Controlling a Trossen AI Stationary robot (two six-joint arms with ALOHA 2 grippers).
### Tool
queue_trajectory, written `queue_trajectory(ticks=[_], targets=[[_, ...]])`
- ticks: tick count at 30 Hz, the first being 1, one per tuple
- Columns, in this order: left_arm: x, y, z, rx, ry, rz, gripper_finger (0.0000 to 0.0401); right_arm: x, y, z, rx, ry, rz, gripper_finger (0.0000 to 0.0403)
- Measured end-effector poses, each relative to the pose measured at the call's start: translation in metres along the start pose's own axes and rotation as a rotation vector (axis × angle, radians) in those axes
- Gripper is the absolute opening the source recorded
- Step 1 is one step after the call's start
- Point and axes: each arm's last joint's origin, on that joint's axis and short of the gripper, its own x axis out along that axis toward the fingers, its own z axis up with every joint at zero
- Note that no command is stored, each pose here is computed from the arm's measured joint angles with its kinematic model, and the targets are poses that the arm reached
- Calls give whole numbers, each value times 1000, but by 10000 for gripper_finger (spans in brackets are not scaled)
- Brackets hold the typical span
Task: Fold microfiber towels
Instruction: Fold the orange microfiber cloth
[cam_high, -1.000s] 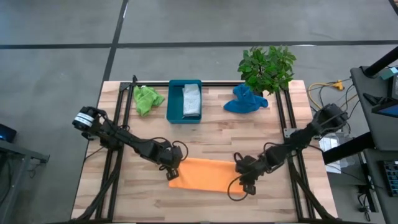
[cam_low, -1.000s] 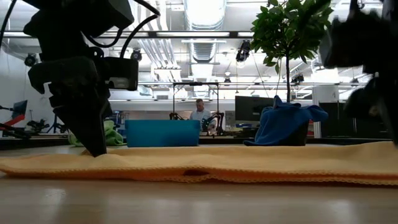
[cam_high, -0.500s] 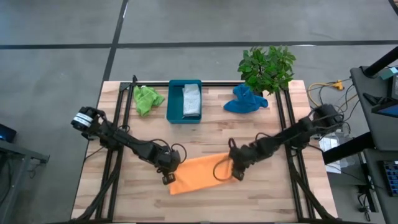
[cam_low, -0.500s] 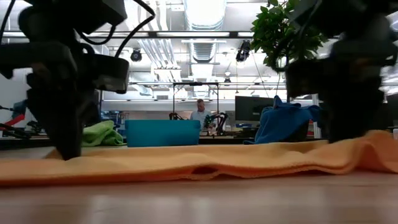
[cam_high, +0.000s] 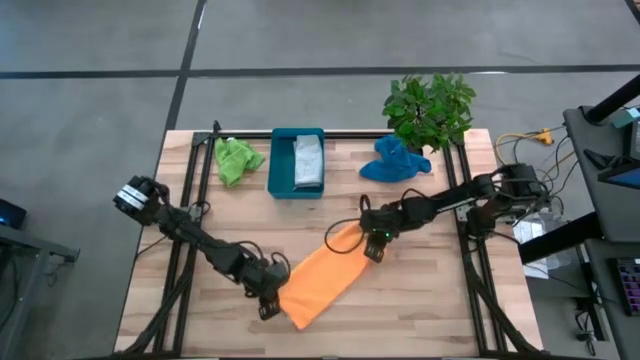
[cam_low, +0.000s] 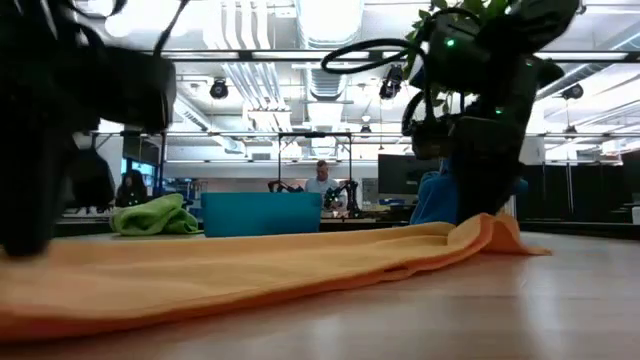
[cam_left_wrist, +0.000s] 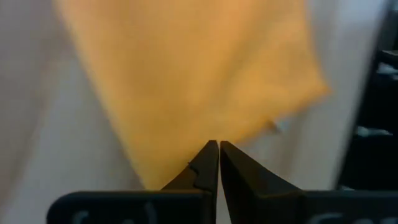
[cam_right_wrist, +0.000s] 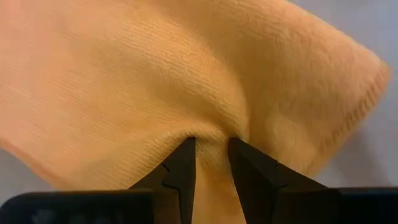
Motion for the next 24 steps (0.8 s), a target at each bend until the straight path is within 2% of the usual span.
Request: queue_trajectory(ticks=[6, 11, 14, 18, 20, 24], targets=[[-39, -21, 7, 52, -111, -127, 1, -30, 15, 4, -95, 3, 20, 93], [-66, -17, 28, 129, -324, -86, 0, -58, 39, -6, -122, -82, 104, 93], [-66, 0, 53, 216, -351, -42, 0, -74, 54, -19, -119, -148, 128, 93], [-57, 16, 100, 423, -366, -95, 0, -96, 76, -43, -96, -236, 171, 93], [-48, 24, 126, 494, -361, -98, 0, -106, 86, -56, -67, -292, 178, 93], [-22, 42, 178, 615, -342, -40, 0, -117, 104, -83, 11, -409, 179, 93]])
